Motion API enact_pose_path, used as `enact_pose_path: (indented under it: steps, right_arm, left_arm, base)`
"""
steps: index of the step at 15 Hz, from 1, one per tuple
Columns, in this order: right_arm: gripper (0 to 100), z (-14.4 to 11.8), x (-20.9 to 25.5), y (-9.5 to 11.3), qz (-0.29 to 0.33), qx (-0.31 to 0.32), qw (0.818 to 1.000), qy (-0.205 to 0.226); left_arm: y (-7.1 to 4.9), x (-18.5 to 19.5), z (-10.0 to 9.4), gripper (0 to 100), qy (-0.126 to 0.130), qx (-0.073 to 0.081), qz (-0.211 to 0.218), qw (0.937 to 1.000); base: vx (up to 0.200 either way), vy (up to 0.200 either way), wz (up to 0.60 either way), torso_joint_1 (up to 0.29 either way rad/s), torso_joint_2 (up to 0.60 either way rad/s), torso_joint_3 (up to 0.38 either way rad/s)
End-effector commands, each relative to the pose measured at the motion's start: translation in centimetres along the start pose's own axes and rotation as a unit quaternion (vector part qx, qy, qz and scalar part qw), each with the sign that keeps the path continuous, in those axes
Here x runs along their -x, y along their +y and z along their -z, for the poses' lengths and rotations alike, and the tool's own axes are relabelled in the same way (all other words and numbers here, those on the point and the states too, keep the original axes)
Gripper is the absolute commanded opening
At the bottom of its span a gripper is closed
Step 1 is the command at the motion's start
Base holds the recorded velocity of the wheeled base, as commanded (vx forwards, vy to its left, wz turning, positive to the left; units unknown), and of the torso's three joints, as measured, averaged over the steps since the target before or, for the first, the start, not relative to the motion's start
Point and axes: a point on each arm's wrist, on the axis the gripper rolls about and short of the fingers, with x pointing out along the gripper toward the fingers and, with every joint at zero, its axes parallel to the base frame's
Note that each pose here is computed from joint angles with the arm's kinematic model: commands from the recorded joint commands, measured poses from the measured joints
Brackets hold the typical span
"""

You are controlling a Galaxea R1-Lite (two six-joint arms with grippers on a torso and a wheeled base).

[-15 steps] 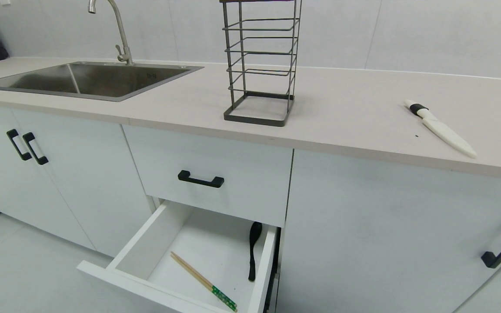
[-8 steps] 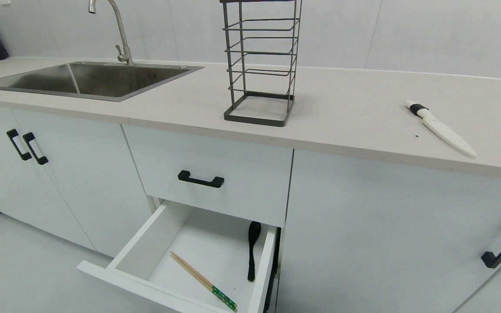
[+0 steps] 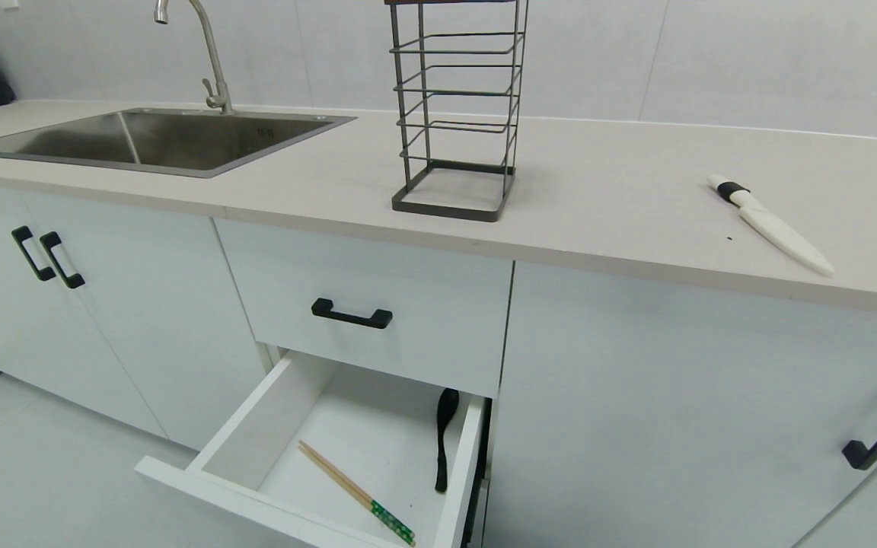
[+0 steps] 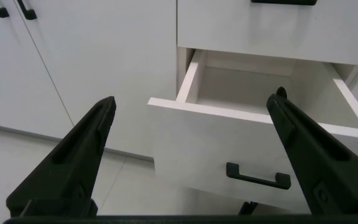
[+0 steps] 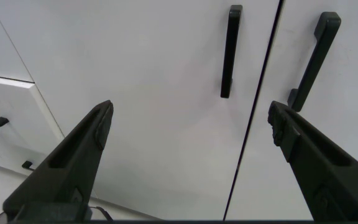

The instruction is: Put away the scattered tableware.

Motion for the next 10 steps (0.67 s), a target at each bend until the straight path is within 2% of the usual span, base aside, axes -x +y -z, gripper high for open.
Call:
enact_pose_path:
  steps: [1,3,4,5,6,7,9,10]
  right_arm:
    - [100,0.2,0.2,-0.1,0.035,0.003,0.999,-0.002]
    - [100,0.7,0.2,-0.3,0.1,-0.011,0.995,0.026]
    - [100,0.8,0.3,-0.4,0.114,-0.047,0.992,0.027]
    - [100,0.8,0.3,-0.4,0.114,-0.055,0.992,0.026]
    - [100,0.8,0.3,-0.4,0.114,-0.052,0.992,0.026]
    - [100,0.8,0.3,-0.4,0.114,-0.052,0.992,0.026]
    - [100,0.8,0.3,-0.4,0.114,-0.052,0.992,0.026]
    - [100,0.8,0.3,-0.4,0.114,-0.052,0.992,0.026]
  left_arm:
    - [0.0,0.0,0.0,100,0.0,0.004,-0.002,1.0]
    - [0.0,0.0,-0.2,100,-0.009,0.004,-0.002,1.0]
    - [-0.1,1.3,-4.9,100,-0.135,0.006,0.004,0.9908]
    - [-0.3,2.2,-8.7,100,-0.181,0.002,0.0,0.9834]
    - [-0.4,2.8,-10.7,100,-0.187,0.0,0.003,0.9823]
    - [-0.4,2.9,-10.9,100,-0.167,0.003,0.016,0.9858]
    - [-0.4,2.5,-9.4,100,-0.115,0.006,0.047,0.9923]
    - [-0.5,2.3,-8.7,100,-0.096,0.007,0.058,0.9937]
  base:
    - [0.0,0.0,0.0,0.0,0.0,0.0]
    - [0.0,0.0,0.0,0.0,0.0,0.0]
    - [0.0,0.0,0.0,0.0,0.0,0.0]
    - [0.0,0.0,0.0,0.0,0.0,0.0]
    - [0.0,0.0,0.0,0.0,0.0,0.0]
    - [0.0,0.0,0.0,0.0,0.0,0.0]
    - [0.0,0.0,0.0,0.0,0.0,0.0]
    - [0.0,0.0,0.0,0.0,0.0,0.0]
